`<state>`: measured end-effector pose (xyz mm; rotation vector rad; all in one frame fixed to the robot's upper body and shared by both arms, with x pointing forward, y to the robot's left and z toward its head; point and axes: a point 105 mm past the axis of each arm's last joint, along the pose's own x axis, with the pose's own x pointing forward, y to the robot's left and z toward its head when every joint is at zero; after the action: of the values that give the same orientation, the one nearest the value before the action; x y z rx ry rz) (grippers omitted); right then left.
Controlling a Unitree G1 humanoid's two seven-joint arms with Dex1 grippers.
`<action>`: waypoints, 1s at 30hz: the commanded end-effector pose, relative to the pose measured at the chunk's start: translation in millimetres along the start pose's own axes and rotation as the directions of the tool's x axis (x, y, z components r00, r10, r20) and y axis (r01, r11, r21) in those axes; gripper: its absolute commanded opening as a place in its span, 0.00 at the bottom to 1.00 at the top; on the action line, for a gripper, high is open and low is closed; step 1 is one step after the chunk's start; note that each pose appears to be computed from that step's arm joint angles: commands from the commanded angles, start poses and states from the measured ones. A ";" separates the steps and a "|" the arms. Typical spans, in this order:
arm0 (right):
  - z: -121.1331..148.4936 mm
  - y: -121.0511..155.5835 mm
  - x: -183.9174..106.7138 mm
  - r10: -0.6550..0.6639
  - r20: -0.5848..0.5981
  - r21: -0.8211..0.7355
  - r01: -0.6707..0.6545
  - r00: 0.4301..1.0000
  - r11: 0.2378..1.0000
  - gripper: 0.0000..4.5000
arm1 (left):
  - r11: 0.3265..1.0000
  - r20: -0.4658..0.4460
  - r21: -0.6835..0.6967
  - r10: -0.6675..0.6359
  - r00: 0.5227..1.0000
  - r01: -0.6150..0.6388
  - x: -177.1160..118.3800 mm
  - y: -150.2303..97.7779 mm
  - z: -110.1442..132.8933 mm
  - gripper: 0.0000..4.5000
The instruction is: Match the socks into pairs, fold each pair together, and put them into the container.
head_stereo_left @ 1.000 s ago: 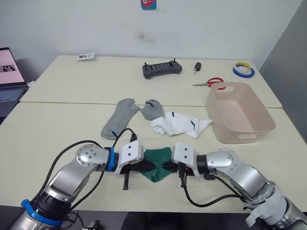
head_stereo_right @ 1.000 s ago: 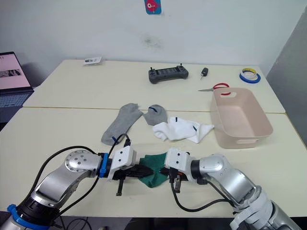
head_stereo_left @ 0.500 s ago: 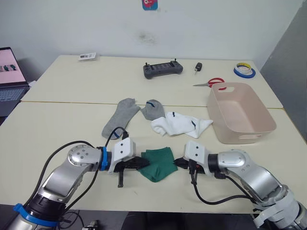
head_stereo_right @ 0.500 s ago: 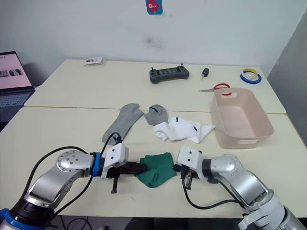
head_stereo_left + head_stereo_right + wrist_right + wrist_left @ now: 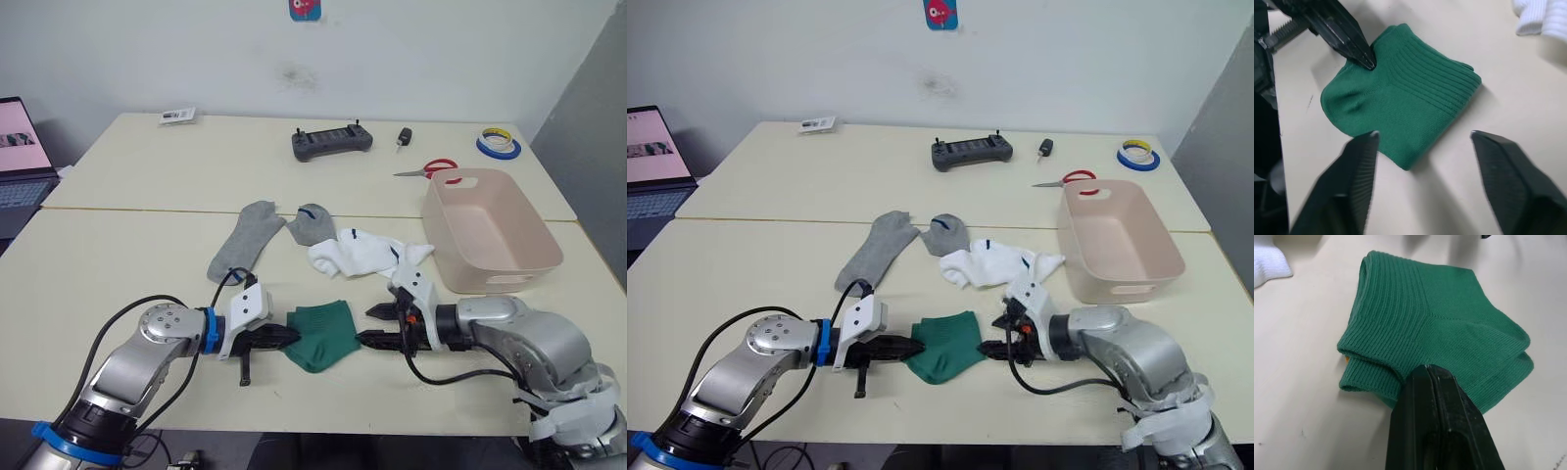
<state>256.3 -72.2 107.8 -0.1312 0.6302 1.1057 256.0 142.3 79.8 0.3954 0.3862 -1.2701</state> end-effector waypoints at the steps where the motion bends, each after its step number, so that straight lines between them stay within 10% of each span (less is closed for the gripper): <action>1: 1.0 -2.8 3.4 -0.009 -0.036 0.053 0.011 0.999 0.999 0.98 | 1.000 -0.044 -0.024 0.001 0.999 -0.002 1.4 -3.6 -15.2 0.00; 30: 23.1 35.2 66.1 0.223 0.051 0.377 -0.226 0.973 0.898 0.90 | 0.999 -0.054 -0.028 0.042 0.998 -0.043 -2.2 -10.2 -25.2 0.00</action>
<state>256.6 1.4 94.2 0.2703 0.8769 1.1601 248.6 145.3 74.3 0.4016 0.3554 -1.2328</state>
